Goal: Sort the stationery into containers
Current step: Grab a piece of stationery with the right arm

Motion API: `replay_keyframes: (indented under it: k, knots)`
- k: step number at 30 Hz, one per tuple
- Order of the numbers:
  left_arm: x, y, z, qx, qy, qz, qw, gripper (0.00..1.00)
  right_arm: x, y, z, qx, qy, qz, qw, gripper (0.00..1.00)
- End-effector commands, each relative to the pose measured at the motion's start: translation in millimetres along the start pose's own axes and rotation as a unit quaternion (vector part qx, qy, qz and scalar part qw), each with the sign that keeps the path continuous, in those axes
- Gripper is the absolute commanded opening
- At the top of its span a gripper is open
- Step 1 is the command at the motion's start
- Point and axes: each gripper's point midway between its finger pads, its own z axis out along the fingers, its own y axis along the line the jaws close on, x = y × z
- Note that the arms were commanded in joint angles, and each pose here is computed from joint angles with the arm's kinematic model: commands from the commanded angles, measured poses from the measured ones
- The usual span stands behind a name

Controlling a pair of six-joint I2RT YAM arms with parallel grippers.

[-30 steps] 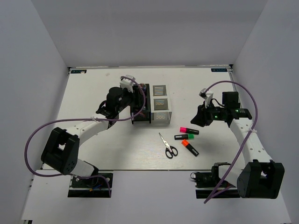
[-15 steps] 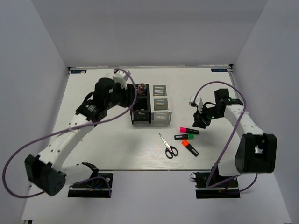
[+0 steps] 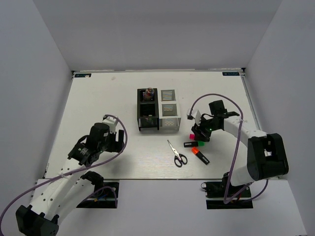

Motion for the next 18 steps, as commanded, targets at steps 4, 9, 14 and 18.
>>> replay_keyframes:
  k: [4, 9, 14, 18]
  knots:
    - [-4.4, 1.1, 0.1, 0.008, -0.01, -0.007, 1.0, 0.89, -6.5, -25.3, 15.7, 0.059, -0.007, -0.016, 0.998, 0.56]
    - [-1.9, -1.2, 1.6, 0.015, -0.005, -0.004, 1.0, 0.89, -1.4, -21.2, 27.4, 0.034, 0.013, -0.012, 0.999, 0.56]
    - [0.0, -3.6, 2.5, 0.022, 0.0, -0.002, 1.0, 0.89, 16.7, -11.0, 38.1, 0.017, 0.044, -0.026, 0.999, 0.56]
    - [1.1, -2.7, 2.8, 0.02, 0.003, 0.0, 1.0, 0.89, 32.0, -9.1, 40.1, 0.019, 0.073, -0.046, 0.996, 0.45]
